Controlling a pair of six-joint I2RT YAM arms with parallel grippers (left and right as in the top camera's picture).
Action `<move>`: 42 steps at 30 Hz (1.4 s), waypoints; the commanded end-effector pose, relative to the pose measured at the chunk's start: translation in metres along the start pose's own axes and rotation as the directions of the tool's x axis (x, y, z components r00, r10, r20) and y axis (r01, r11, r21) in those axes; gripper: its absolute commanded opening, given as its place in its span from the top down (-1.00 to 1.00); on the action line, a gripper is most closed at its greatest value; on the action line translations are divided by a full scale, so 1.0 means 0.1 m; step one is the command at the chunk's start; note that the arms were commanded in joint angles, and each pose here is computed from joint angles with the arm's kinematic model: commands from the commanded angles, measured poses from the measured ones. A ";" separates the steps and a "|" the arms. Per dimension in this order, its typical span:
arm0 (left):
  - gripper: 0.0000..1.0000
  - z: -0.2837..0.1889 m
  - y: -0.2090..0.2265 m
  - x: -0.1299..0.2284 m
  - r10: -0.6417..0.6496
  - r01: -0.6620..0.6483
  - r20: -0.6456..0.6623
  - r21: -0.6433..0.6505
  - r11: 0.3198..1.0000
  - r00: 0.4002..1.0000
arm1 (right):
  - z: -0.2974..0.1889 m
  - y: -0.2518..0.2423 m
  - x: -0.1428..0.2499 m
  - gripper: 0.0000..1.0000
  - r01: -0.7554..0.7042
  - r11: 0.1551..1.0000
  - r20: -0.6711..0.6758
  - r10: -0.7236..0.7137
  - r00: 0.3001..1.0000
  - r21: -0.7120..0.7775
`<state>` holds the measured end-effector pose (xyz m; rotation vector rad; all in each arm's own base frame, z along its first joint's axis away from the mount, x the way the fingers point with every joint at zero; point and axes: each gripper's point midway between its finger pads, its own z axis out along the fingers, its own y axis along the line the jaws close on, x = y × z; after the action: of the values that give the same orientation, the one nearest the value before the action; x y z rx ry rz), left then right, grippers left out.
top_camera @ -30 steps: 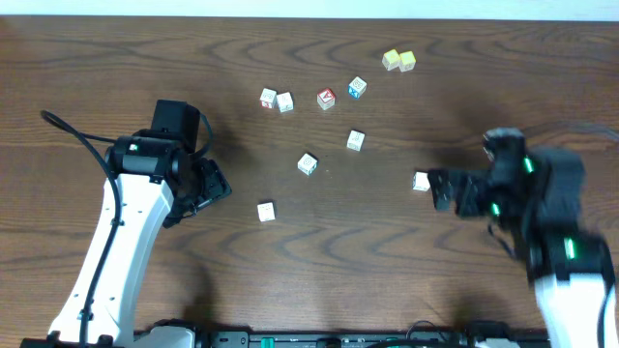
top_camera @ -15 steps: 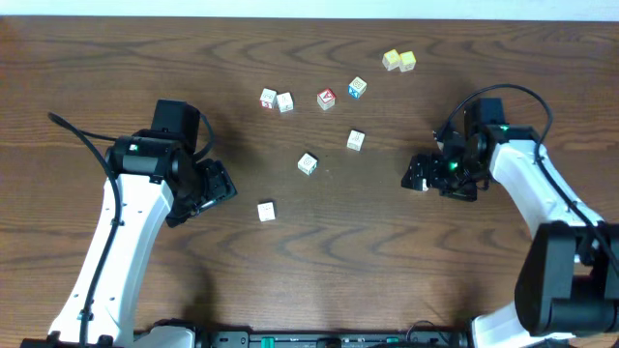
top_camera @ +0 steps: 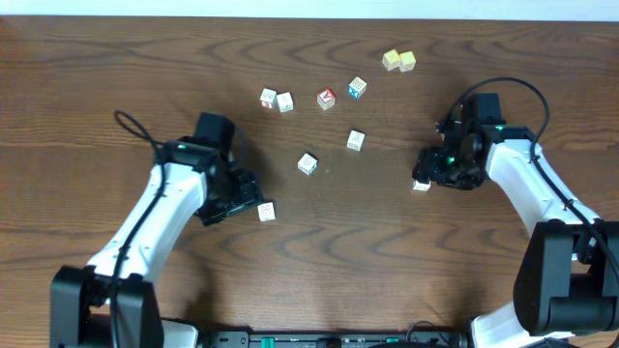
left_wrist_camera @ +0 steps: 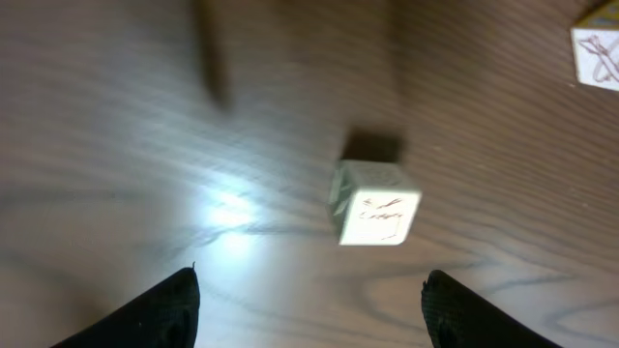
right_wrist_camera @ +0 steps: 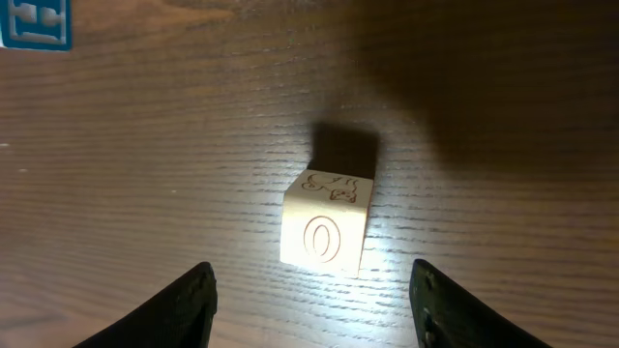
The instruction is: Lift 4 blocks
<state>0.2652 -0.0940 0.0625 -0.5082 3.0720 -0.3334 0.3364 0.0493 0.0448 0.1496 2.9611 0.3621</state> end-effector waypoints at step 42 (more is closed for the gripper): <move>0.03 0.72 -0.31 0.01 0.141 -0.143 -0.046 -0.048 0.989 0.989 | 0.19 -0.04 -0.03 0.47 0.042 0.996 0.070 -0.047 0.996 0.074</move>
<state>0.2778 -0.1405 0.0044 -0.2915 3.1345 -0.2973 0.3451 0.0432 0.0271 0.1246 2.8986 0.2327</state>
